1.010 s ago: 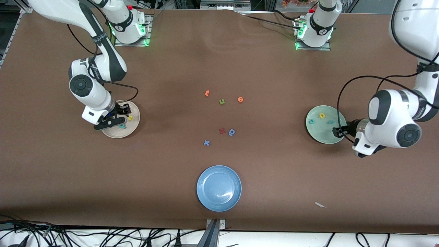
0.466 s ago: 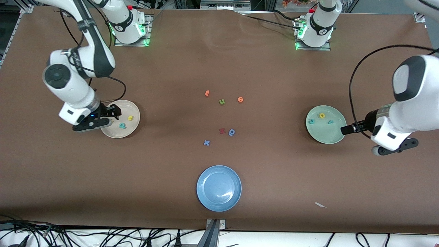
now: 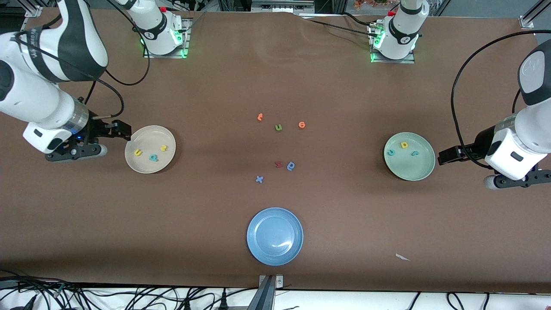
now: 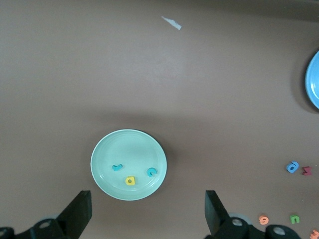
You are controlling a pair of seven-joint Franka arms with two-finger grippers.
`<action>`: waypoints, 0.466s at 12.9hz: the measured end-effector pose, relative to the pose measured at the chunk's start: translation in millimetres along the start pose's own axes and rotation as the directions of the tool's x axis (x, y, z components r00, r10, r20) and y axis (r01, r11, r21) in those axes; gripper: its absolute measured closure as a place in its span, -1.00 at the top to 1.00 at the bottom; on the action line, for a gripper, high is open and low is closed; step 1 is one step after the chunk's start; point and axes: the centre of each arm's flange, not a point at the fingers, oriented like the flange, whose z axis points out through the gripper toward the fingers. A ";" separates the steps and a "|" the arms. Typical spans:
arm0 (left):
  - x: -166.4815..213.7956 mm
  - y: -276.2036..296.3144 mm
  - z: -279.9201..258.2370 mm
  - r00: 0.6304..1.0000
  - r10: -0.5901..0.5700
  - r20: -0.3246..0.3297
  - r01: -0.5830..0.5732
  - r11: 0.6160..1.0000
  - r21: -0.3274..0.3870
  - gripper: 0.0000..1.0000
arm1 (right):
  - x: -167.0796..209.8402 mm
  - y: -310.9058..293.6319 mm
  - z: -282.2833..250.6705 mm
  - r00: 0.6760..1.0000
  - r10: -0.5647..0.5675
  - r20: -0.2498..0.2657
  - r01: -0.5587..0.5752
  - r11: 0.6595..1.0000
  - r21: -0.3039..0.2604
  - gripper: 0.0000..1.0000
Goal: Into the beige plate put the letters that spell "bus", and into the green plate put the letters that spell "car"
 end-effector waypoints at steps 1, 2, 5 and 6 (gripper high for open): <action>-1.6 6.4 -6.8 1.000 0.011 -0.011 -0.011 1.000 -0.003 1.00 | -1.3 1.0 -5.9 1.000 0.002 0.017 -0.002 1.000 0.001 1.00; -4.6 14.3 -14.1 0.999 0.023 -0.023 -0.023 1.000 -0.004 1.00 | -2.5 2.3 -14.2 0.999 0.004 0.037 -0.004 1.000 0.002 1.00; -17.3 31.4 -31.2 0.998 0.051 -0.038 -0.051 0.999 0.000 1.00 | -1.6 5.0 -30.1 0.999 0.008 0.052 -0.009 1.000 0.003 1.00; -18.3 31.8 -32.9 0.998 0.052 -0.040 -0.052 0.999 0.000 1.00 | -1.9 6.4 -32.2 0.998 0.011 0.059 -0.011 1.000 0.004 1.00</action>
